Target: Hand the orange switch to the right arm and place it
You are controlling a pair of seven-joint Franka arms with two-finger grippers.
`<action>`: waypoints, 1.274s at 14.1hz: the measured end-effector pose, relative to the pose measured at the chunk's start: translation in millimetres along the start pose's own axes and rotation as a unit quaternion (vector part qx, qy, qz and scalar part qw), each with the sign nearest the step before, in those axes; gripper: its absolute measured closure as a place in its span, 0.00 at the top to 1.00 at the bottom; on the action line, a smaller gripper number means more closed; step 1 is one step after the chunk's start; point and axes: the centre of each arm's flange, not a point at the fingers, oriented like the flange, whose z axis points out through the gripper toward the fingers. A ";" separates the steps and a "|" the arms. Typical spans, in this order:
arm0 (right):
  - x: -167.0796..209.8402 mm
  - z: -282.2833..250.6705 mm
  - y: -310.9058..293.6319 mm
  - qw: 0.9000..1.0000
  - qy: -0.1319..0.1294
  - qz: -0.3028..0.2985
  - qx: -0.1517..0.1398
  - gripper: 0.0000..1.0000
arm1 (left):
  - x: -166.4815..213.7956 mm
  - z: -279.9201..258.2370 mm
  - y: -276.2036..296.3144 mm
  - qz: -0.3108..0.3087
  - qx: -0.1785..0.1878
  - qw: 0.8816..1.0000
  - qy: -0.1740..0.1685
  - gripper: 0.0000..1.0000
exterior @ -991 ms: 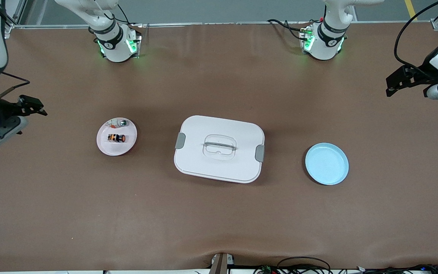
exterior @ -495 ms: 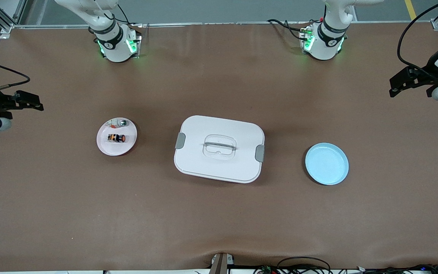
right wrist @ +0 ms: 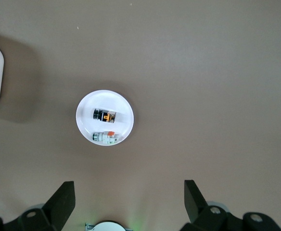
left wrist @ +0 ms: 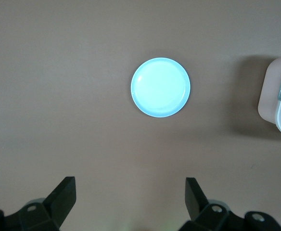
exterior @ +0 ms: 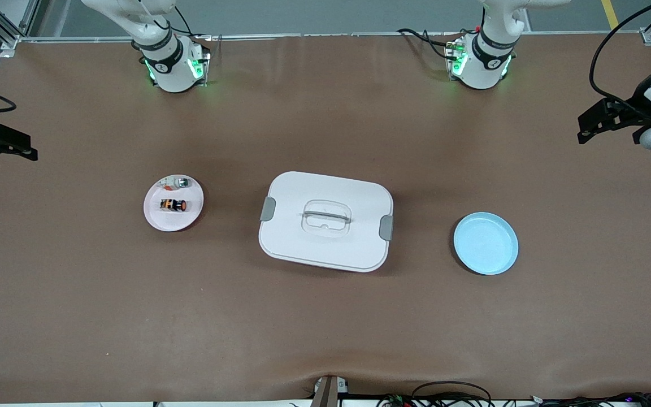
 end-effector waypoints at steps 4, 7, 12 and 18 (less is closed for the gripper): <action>2.4 -2.7 -1.9 1.000 0.010 0.002 -0.002 1.00 | -1.9 0.8 2.2 0.002 0.000 1.000 -0.008 1.00; 3.4 -4.2 -4.5 0.999 0.014 0.045 -0.002 1.00 | -3.7 0.2 8.8 0.008 0.001 1.000 -0.011 1.00; 5.6 -14.1 -30.4 0.993 0.025 0.118 -0.002 1.00 | -16.8 -15.5 20.8 0.018 0.002 1.000 -0.005 1.00; -8.0 -26.9 -31.0 0.984 0.030 0.171 0.039 1.00 | -19.9 -17.8 20.5 0.018 0.002 1.000 -0.004 1.00</action>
